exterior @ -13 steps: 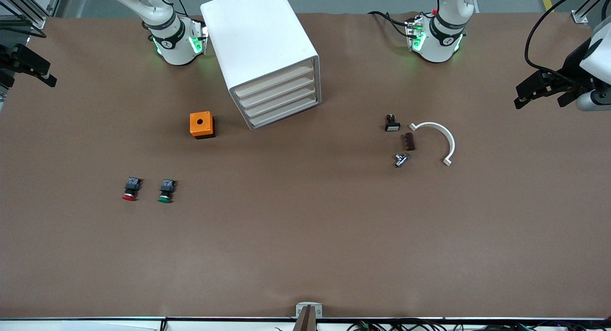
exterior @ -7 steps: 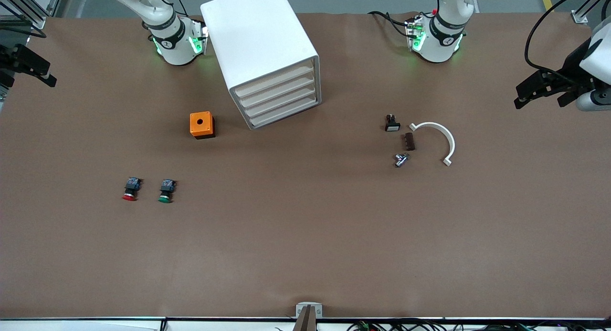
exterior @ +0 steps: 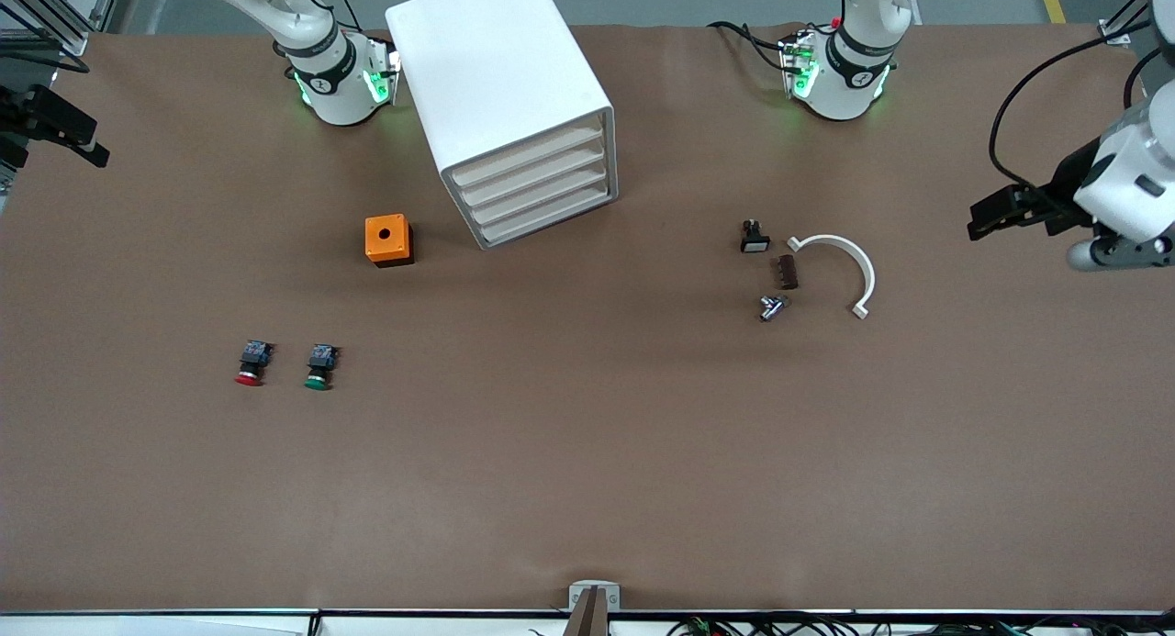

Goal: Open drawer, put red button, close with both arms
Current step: 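Move the left gripper toward the cabinet while the right gripper reaches the buttons, then hook the left gripper on the drawer while the right gripper grasps the red button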

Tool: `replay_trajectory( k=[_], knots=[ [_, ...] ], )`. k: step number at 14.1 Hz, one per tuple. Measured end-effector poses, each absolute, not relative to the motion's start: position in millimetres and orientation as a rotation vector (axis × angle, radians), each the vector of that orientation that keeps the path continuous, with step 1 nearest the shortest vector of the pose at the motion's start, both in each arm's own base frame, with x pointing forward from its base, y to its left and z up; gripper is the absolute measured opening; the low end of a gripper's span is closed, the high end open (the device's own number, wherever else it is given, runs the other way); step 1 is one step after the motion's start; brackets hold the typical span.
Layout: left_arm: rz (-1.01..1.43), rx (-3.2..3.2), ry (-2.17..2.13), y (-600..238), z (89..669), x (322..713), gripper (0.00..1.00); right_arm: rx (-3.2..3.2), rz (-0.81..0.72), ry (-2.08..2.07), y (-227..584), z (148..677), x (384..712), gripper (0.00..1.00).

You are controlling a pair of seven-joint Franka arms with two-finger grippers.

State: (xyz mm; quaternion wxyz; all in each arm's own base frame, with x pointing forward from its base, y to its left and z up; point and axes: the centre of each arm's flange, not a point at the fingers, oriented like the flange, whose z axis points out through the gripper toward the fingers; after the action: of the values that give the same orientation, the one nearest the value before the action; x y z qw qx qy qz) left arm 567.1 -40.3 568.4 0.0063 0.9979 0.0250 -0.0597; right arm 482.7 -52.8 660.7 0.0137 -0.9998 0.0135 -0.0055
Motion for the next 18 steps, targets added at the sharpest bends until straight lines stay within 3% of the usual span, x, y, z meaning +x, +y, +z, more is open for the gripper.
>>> replay_trajectory(
  k=[6,10,14,18],
  knots=[
    [-0.456,3.106,0.115,-54.8,438.9,610.7,1.00,-3.115,-0.030,0.043,-52.7,663.1,486.2,1.00],
    [-0.615,3.116,0.313,-88.3,370.8,617.1,1.00,-3.121,0.106,0.047,-53.4,596.0,533.5,1.00],
    [-0.667,3.144,0.551,-152.7,344.7,607.5,1.00,-3.138,0.219,0.052,-60.1,536.4,573.8,1.00],
    [-0.722,3.022,1.016,-250.7,343.2,583.8,1.00,-3.154,0.142,0.072,-69.8,510.8,584.7,1.00]
  ],
)
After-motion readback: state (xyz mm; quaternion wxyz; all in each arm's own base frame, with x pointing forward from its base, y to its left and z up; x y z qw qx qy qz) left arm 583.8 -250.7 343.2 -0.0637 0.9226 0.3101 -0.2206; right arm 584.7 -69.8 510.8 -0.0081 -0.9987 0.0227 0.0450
